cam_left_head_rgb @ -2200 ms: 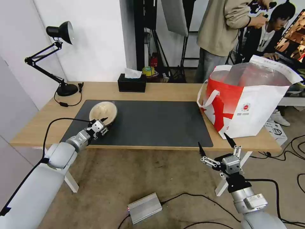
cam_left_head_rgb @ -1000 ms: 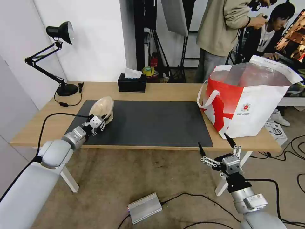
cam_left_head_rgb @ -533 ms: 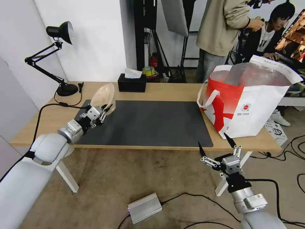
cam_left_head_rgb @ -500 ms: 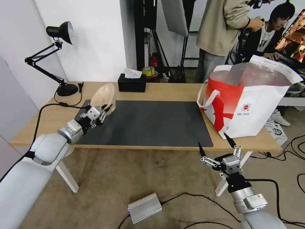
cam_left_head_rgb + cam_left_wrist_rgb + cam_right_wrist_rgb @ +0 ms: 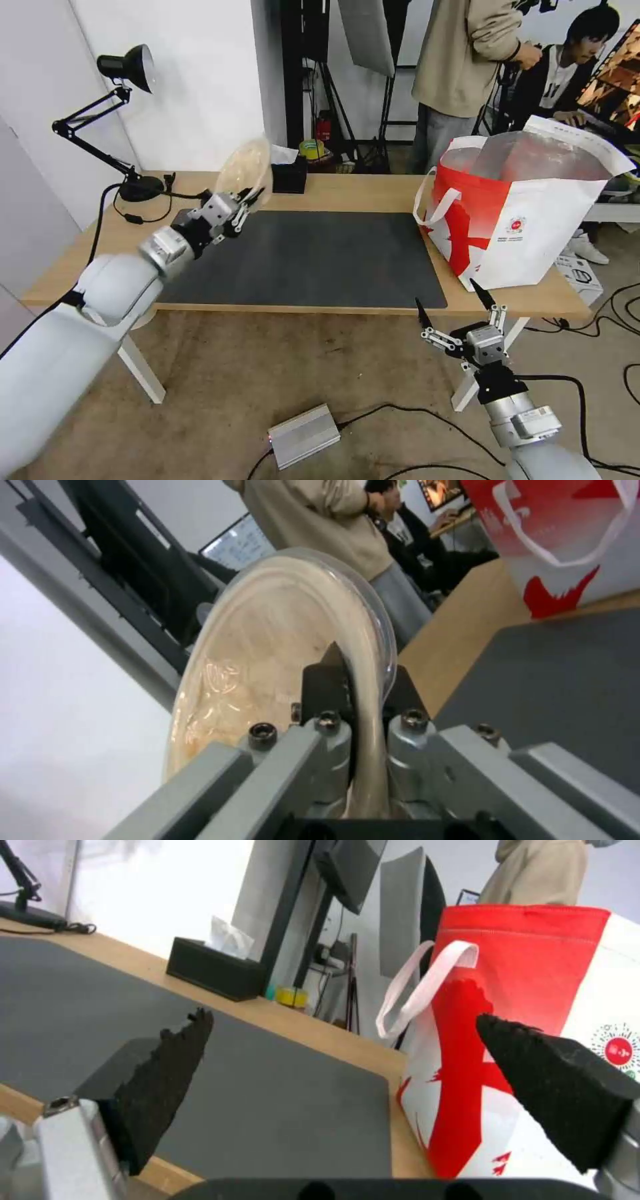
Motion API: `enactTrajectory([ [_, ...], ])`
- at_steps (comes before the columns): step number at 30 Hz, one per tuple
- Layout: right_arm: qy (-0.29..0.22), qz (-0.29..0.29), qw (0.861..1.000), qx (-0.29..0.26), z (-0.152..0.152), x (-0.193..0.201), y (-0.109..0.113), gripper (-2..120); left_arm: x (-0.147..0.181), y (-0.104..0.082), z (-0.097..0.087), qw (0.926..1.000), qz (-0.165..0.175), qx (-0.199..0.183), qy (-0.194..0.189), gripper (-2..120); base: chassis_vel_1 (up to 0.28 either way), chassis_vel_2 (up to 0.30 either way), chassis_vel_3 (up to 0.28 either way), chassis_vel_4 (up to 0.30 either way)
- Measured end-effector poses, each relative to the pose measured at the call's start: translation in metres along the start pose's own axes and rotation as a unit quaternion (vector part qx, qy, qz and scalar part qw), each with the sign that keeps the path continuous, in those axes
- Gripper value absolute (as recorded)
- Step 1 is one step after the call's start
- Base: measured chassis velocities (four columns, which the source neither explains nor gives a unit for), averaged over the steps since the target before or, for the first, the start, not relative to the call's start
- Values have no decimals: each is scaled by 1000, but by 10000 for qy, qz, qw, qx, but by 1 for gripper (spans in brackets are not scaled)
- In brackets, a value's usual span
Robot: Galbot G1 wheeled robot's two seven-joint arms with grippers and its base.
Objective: Pick up the trash from the table and place it into the takeout bag.
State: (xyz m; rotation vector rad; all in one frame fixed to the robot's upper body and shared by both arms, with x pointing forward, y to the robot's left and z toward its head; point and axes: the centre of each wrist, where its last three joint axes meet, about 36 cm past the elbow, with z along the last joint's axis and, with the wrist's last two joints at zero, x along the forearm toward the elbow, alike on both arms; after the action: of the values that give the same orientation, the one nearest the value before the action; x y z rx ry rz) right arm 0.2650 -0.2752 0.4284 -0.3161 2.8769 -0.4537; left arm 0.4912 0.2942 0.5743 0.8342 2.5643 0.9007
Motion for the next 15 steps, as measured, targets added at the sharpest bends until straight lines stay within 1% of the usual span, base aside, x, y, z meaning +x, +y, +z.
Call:
enactTrajectory([
  [2,0,0,10000,0,0,0,0,100,-10,-1,-1,10000,27,-4,-52,1,0,0,0,0],
  [3,0,0,10000,0,0,0,0,100,-10,-1,-1,10000,27,-4,-52,1,0,0,0,0],
  [6,0,0,10000,0,0,0,0,100,-31,2,-6,9998,85,-38,-159,1,0,0,0,0],
  [7,0,0,10000,0,0,0,0,100,-31,2,-6,9998,85,-38,-159,1,0,0,0,0],
  [11,0,0,10000,0,0,0,0,100,-69,6,-17,9990,244,-183,-319,1,0,0,0,0],
  [12,0,0,10000,0,0,0,0,100,-69,6,-17,9990,244,-183,-319,1,0,0,0,0],
  [15,-1,0,10000,0,0,0,0,100,-100,5,-25,9983,351,-246,-388,1,0,0,0,0],
])
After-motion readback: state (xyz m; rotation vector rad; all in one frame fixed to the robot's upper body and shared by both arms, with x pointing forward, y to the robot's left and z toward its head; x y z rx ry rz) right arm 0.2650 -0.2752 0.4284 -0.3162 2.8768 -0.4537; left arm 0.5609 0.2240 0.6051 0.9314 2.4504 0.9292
